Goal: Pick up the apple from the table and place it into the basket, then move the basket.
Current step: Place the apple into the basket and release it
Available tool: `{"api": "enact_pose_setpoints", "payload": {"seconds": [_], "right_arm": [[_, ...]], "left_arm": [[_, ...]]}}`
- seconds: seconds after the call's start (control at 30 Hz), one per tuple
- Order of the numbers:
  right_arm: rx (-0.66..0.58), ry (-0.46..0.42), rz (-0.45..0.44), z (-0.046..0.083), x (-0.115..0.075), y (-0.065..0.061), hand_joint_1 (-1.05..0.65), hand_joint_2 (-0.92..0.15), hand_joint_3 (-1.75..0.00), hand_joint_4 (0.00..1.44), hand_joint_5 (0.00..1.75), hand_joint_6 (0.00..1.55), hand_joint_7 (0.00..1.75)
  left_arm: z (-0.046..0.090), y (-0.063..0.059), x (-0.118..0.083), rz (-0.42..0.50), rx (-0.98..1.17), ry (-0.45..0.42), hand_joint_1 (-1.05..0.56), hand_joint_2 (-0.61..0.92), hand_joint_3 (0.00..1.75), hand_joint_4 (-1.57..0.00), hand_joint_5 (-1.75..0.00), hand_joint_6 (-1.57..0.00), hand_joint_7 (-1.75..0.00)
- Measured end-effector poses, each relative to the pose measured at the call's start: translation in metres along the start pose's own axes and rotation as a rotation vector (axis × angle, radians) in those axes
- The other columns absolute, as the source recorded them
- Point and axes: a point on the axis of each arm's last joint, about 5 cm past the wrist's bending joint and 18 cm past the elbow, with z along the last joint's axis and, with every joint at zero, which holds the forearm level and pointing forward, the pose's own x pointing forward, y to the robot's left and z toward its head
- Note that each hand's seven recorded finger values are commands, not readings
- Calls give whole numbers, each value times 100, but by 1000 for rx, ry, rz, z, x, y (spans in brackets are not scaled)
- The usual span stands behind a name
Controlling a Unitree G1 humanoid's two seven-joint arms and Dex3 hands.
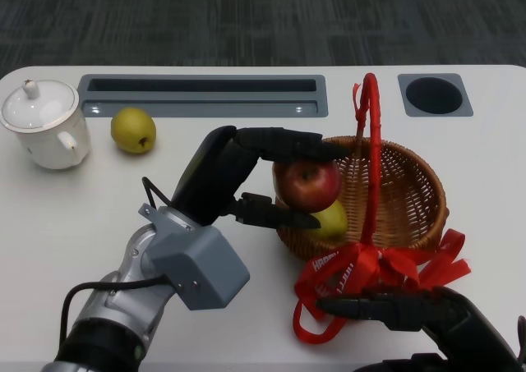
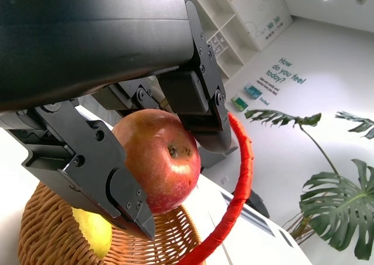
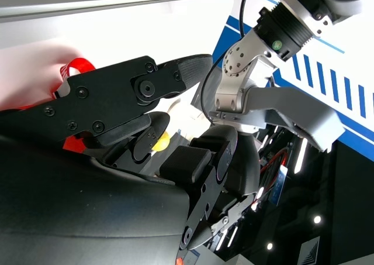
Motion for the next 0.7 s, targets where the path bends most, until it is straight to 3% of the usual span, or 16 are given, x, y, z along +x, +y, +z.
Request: {"api": "enact_pose_setpoints", "payload": {"seconds": [0.23, 0.57, 0.7], "right_arm": [[5, 0, -7, 0, 0, 0, -49, -88, 0, 81, 0, 74, 0], [7, 0, -11, 0, -1, 0, -48, -87, 0, 81, 0, 74, 0], [8, -2, -13, 0, 0, -1, -48, -87, 0, 81, 0, 74, 0]], "left_arm": [[-3, -3, 7, 0, -8, 8, -12, 78, 0, -118, 0, -107, 0], [-6, -6, 3, -4, -21, 1, -26, 70, 0, -59, 0, -55, 0], [-6, -3, 3, -25, -2, -5, -39, 69, 0, -36, 0, -35, 0]]}}
